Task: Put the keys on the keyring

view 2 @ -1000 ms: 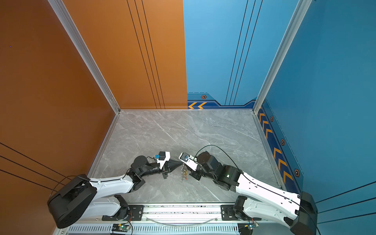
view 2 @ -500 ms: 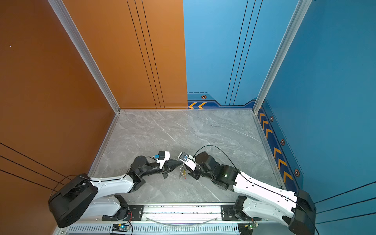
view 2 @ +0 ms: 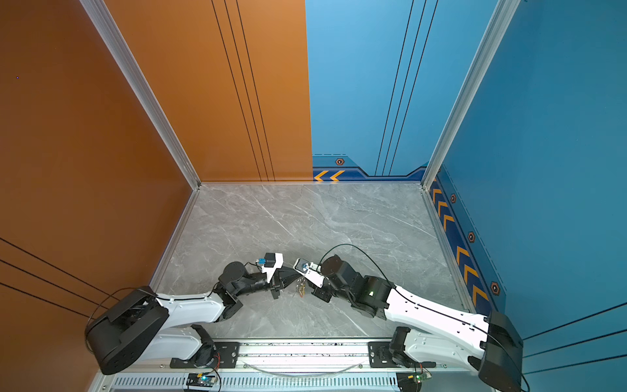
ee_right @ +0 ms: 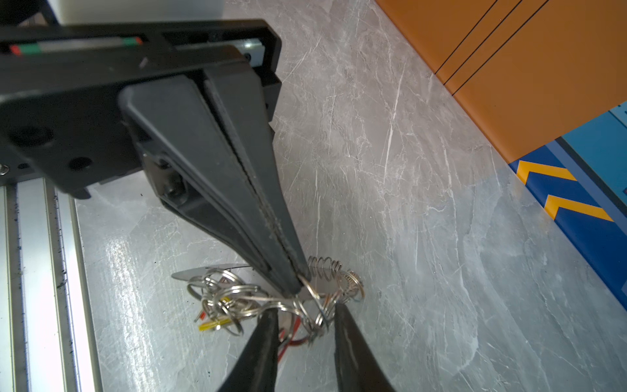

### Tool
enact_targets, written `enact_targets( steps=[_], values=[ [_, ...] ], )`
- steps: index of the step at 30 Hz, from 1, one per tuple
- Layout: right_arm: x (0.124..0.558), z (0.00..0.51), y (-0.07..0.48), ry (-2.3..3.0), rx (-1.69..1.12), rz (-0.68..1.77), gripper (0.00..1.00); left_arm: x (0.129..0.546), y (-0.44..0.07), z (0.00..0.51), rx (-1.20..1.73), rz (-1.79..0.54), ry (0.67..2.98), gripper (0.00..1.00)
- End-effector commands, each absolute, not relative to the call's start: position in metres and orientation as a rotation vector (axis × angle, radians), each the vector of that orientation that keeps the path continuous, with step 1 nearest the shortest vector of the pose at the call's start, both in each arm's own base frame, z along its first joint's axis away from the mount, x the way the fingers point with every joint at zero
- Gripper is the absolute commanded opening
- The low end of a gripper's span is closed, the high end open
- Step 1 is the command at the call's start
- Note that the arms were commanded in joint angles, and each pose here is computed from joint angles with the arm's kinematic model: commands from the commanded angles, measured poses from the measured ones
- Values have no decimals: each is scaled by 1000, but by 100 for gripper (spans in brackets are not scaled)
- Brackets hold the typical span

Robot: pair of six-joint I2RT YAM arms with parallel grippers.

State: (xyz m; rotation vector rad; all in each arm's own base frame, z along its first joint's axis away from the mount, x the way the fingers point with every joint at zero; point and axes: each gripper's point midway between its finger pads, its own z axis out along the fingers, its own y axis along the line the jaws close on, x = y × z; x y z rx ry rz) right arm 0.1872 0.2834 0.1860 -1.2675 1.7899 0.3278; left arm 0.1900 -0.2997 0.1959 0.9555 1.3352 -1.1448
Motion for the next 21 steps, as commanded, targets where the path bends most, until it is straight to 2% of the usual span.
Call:
enact_targets(
  steps=[1, 7, 11, 14, 21],
  values=[
    [178, 183, 270, 1787, -1301, 317, 36, 192, -298, 225, 915, -1124, 1214, 0],
    [186, 208, 251, 1770, -1174, 335, 37, 189, -298, 223, 931, -1132, 1212, 0],
    [196, 217, 245, 1792, -1093, 353, 33, 184, -300, 223, 956, -1154, 1197, 0],
    [192, 217, 252, 1788, -1113, 431, 25, 179, -301, 224, 982, -1182, 1180, 0],
    [165, 219, 272, 1725, -1233, 614, 20, 168, -306, 225, 1030, -1253, 1146, 0]
  ],
)
